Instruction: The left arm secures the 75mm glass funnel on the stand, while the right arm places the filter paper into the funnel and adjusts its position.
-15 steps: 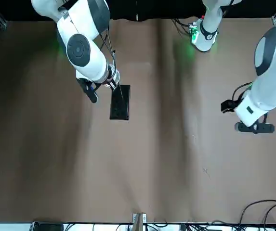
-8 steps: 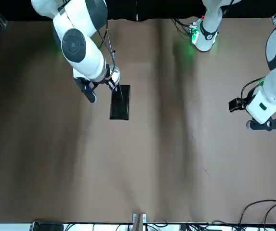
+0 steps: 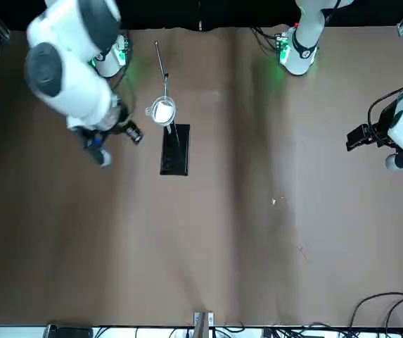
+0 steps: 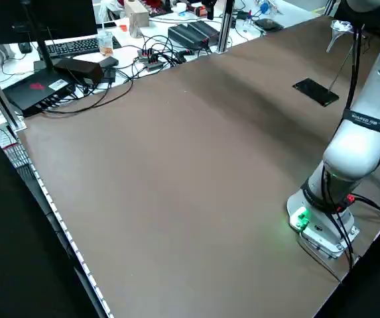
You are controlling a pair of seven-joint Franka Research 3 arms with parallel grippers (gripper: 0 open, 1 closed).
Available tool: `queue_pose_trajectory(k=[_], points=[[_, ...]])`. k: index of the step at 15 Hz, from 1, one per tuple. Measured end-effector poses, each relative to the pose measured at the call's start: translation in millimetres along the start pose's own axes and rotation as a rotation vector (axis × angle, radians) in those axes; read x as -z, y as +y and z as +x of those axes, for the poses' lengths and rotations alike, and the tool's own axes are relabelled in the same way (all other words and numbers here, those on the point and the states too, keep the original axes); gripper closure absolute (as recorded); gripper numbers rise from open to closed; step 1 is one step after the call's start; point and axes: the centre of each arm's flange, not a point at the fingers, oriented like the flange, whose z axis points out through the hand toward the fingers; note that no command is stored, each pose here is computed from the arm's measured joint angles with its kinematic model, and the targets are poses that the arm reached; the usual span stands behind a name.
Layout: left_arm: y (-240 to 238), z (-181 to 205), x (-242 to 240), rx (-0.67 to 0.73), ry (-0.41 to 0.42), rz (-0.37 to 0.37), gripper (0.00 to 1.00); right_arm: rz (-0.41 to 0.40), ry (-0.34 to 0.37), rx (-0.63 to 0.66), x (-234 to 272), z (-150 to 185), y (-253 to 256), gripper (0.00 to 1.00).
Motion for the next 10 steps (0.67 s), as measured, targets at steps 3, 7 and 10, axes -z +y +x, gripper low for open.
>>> queue_pose_trajectory(k=[3,7,10], points=[[1.3,-0.1,-1.9,-0.002,-0.002,0.001,0.00,-0.011,-0.026,0.082,13.0,46.6,34.2,0.60],[2.4,-0.3,-1.2,-0.004,0.001,0.000,0.00,-0.020,-0.072,0.192,31.3,96.3,86.1,0.59],[2.7,-4.7,7.1,-0.005,0.016,-0.001,0.00,0.002,-0.080,0.265,36.7,128.9,114.6,0.55]])
